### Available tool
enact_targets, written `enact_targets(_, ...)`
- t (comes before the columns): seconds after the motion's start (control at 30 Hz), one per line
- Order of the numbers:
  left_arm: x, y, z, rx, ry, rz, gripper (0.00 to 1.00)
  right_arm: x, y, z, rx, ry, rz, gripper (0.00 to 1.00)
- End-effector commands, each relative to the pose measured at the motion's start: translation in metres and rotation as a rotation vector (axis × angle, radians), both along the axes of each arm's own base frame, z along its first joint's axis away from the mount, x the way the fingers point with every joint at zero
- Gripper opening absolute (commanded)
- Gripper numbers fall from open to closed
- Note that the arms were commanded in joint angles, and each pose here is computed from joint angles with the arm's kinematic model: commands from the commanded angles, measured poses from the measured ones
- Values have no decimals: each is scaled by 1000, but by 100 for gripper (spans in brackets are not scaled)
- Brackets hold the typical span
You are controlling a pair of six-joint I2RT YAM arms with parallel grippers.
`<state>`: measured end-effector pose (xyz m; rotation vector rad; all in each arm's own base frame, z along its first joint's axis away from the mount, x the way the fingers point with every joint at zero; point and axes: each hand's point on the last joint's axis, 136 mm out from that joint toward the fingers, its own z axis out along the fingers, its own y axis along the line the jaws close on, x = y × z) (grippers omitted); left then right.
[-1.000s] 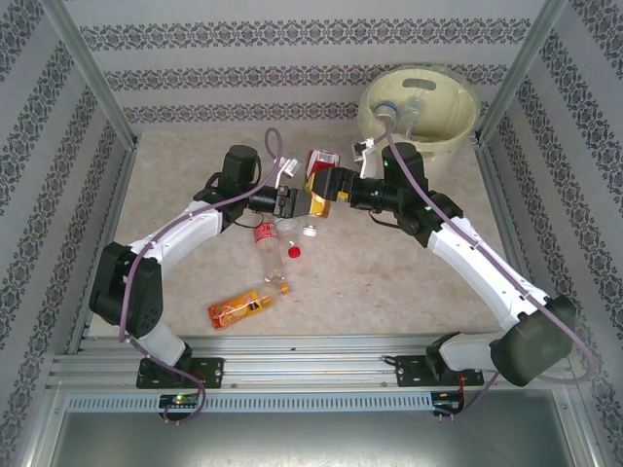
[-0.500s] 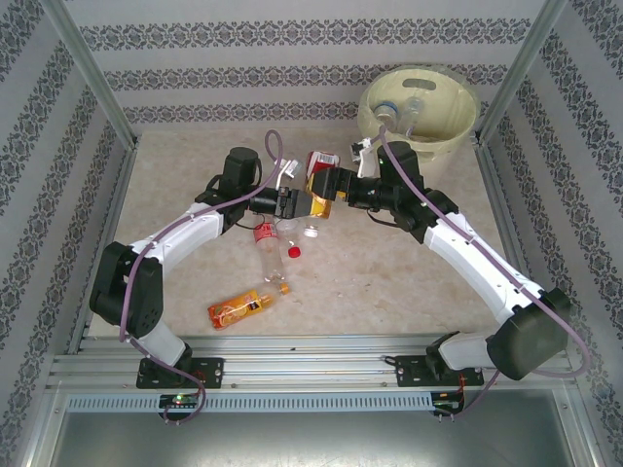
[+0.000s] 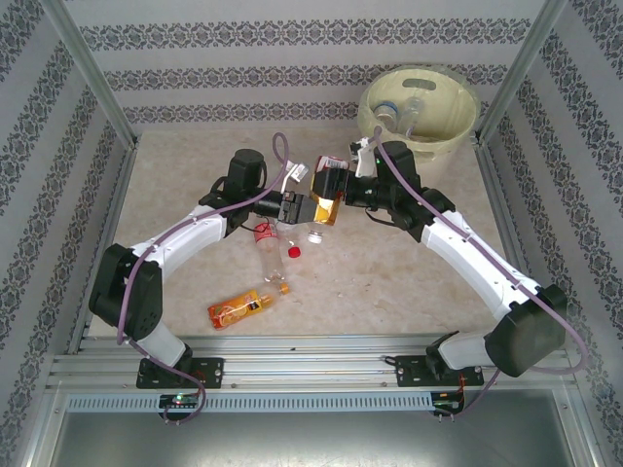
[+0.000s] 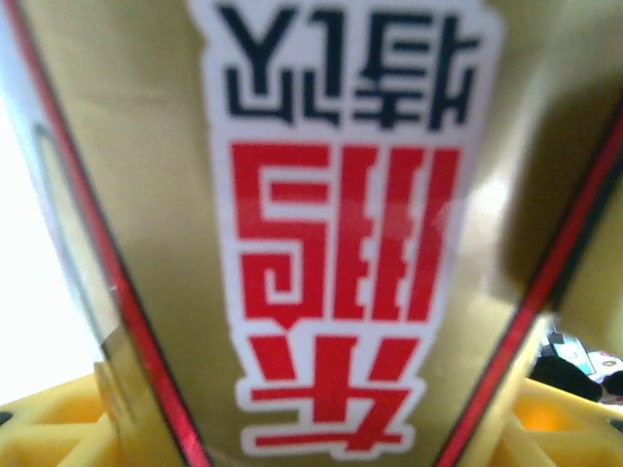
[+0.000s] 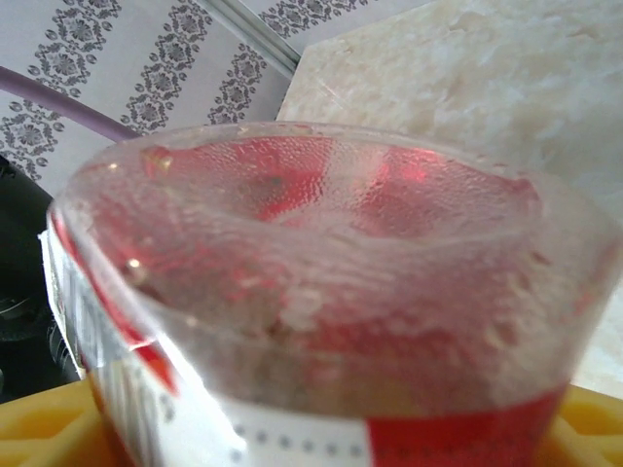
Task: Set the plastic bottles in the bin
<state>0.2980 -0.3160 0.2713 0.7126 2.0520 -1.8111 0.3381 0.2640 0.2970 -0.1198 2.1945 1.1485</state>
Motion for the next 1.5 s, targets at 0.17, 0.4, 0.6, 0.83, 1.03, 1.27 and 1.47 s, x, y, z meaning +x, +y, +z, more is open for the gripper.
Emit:
enact_targets(0.17,-2,1,9,-1,-92,11,75,-1,3,26,51,-62,26,62)
enact_targets(0.4,1,6,21,-23,-228,87,100,-6,-14,41,8,-109,-18,63)
enact_targets(0.6,3,16,42,-100,-363,203,100,-6,-50,53,-75,-161,-128,64)
enact_targets(0.83,4,31,56,-121,-503,333,100,-1,-114,86,-281,-273,-335,66)
enact_targets(1.03,0,40,67,-144,-593,396,100,12,-170,137,-395,-390,-536,65)
enact_targets(1.27,2,47,68,-111,-648,444,100,44,-214,186,-507,-469,-684,66)
enact_targets(1.47,6,51,61,-38,-674,464,100,86,-233,198,-599,-478,-729,65)
